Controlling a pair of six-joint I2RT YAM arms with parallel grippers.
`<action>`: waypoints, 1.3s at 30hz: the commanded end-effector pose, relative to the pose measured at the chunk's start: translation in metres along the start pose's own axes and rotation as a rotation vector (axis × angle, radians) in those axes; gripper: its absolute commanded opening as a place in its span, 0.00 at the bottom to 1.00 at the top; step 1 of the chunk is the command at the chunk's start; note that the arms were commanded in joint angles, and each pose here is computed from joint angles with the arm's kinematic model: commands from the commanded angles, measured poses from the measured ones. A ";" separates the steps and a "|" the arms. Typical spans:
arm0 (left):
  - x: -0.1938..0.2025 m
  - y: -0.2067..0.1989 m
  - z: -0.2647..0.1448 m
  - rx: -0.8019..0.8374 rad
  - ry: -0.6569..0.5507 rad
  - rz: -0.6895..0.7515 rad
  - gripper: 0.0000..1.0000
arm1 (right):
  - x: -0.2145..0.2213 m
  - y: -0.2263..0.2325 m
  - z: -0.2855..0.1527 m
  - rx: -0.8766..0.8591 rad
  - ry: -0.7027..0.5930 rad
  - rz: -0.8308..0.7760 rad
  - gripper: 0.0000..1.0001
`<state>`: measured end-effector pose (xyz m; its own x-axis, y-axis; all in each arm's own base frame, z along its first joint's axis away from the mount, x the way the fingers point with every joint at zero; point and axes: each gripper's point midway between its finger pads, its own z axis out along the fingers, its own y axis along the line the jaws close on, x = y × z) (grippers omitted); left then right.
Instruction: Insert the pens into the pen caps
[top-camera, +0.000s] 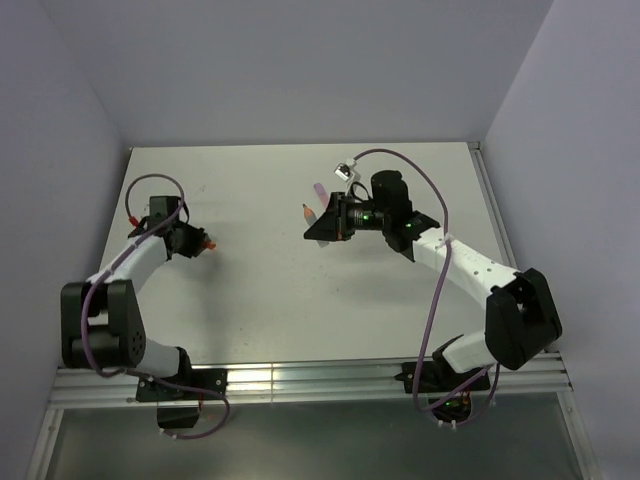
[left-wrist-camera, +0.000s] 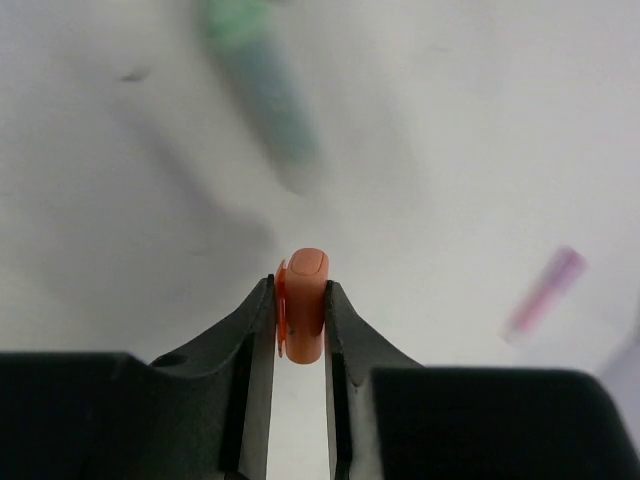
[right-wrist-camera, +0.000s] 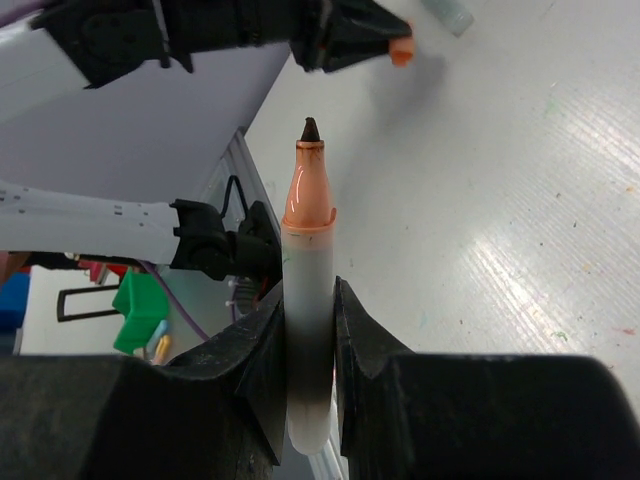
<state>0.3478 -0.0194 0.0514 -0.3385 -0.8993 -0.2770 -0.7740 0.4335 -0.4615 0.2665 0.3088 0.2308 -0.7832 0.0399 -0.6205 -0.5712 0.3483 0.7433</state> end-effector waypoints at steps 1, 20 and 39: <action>-0.010 -0.089 -0.074 0.412 -0.001 0.126 0.00 | -0.007 0.023 0.005 -0.085 0.002 -0.047 0.00; 0.044 -0.219 -0.304 1.609 0.209 0.331 0.00 | -0.038 0.130 0.027 -0.402 0.008 -0.086 0.00; 0.081 -0.229 -0.306 1.631 0.291 0.350 0.00 | -0.057 0.126 0.020 -0.329 -0.079 -0.118 0.00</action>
<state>0.3424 -0.2080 0.3787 -0.6244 -0.6508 -0.4320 0.5449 0.0333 -0.8378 0.2454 0.3761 0.3165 -0.7700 0.0370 -0.6369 -0.6340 0.0680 0.7704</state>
